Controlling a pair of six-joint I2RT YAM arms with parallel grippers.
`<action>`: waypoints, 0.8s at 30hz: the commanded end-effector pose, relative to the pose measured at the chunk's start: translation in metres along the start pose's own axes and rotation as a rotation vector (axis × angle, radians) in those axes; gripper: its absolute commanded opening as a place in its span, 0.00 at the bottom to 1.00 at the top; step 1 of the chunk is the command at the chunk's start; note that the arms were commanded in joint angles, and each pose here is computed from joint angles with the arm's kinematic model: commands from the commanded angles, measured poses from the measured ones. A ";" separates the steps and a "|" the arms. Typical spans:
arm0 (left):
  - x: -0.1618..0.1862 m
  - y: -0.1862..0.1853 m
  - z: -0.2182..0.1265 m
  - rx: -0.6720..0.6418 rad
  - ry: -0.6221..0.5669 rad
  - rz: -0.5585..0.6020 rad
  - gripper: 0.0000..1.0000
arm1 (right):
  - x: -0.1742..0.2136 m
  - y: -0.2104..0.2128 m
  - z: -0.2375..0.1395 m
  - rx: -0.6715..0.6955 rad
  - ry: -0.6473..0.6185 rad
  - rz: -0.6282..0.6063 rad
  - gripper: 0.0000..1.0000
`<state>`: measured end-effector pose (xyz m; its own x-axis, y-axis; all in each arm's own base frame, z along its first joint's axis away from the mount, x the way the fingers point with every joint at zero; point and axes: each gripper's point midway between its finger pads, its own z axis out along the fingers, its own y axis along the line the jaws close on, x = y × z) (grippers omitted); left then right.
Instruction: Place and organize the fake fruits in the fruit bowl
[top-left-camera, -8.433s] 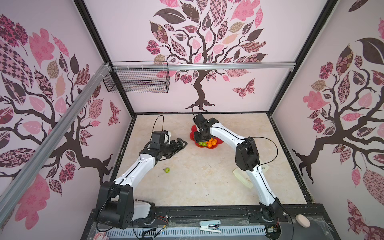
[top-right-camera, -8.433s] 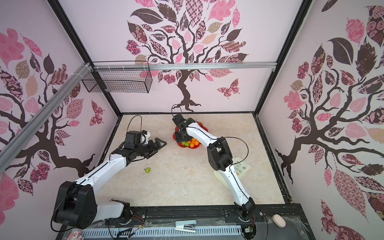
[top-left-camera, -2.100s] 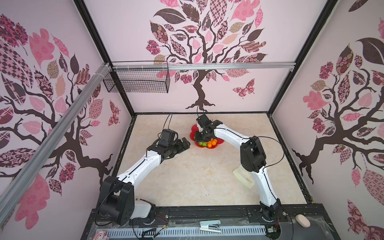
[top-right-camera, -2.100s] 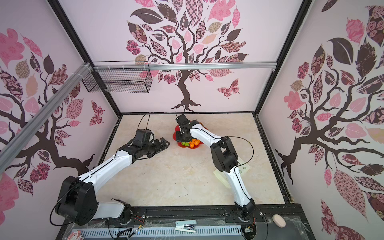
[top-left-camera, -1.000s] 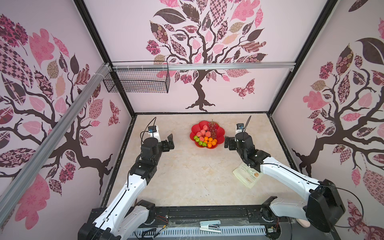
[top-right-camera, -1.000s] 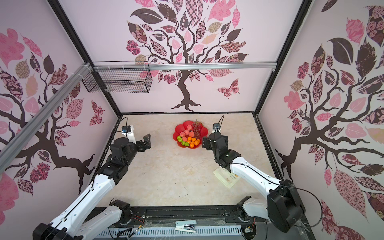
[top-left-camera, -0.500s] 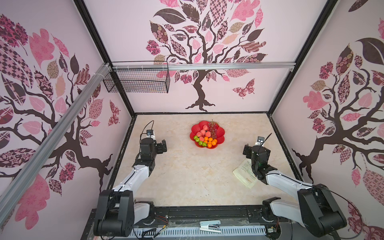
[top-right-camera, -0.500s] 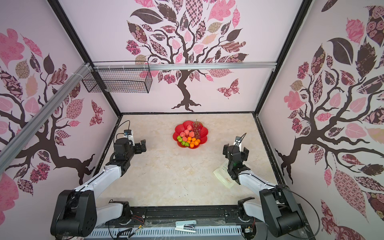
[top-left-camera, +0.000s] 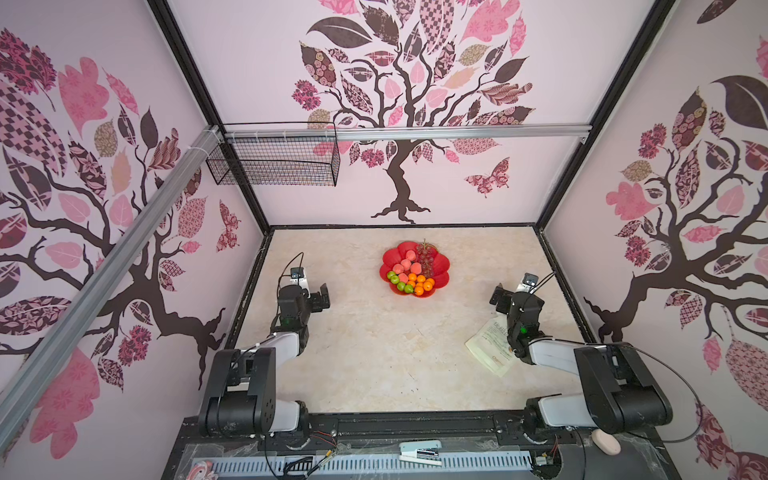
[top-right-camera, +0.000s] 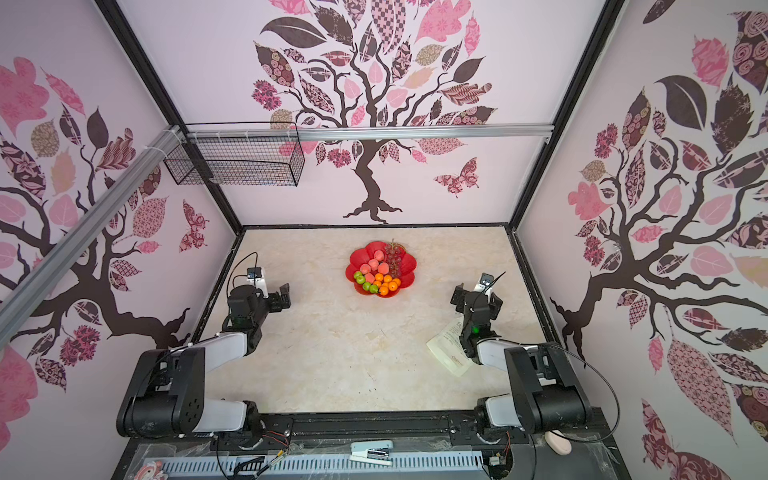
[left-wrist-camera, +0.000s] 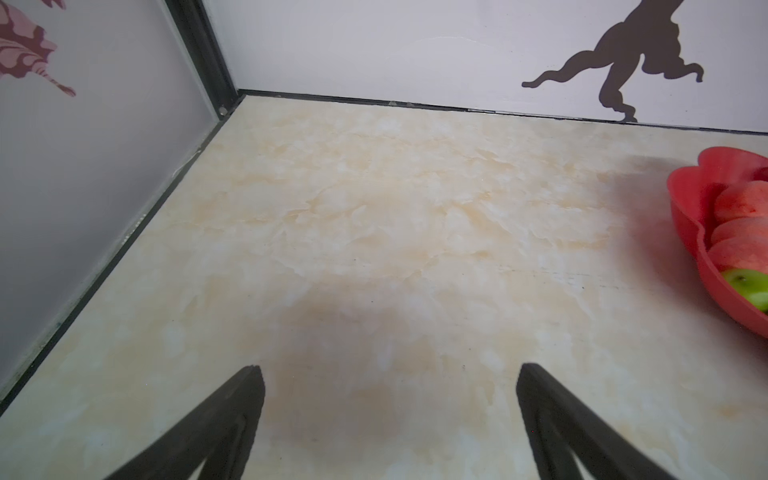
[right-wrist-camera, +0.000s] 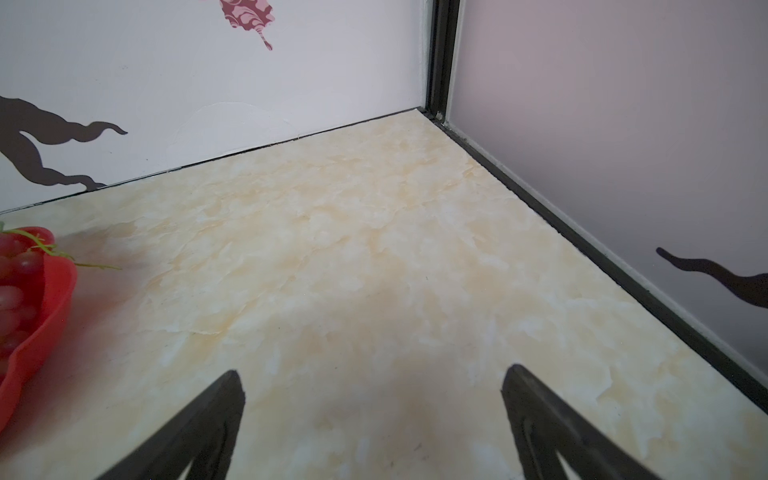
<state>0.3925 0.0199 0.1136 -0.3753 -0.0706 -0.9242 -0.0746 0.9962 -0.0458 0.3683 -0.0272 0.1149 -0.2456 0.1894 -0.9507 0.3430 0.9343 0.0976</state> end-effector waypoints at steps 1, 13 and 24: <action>-0.010 0.008 -0.004 -0.001 -0.099 -0.036 0.98 | -0.005 0.012 0.001 -0.074 -0.018 0.015 1.00; 0.000 0.006 0.009 0.045 -0.081 -0.026 0.99 | -0.009 0.022 -0.013 -0.168 -0.063 -0.006 1.00; 0.009 -0.001 0.014 0.024 -0.076 0.019 0.98 | -0.012 0.018 -0.026 -0.183 -0.109 0.008 1.00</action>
<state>0.4005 0.0183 0.0945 -0.3241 -0.0707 -0.9434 -0.0410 0.9973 -0.0606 0.3561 0.0063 0.1191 -0.2125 0.1569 -0.9645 0.1226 0.9835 0.1330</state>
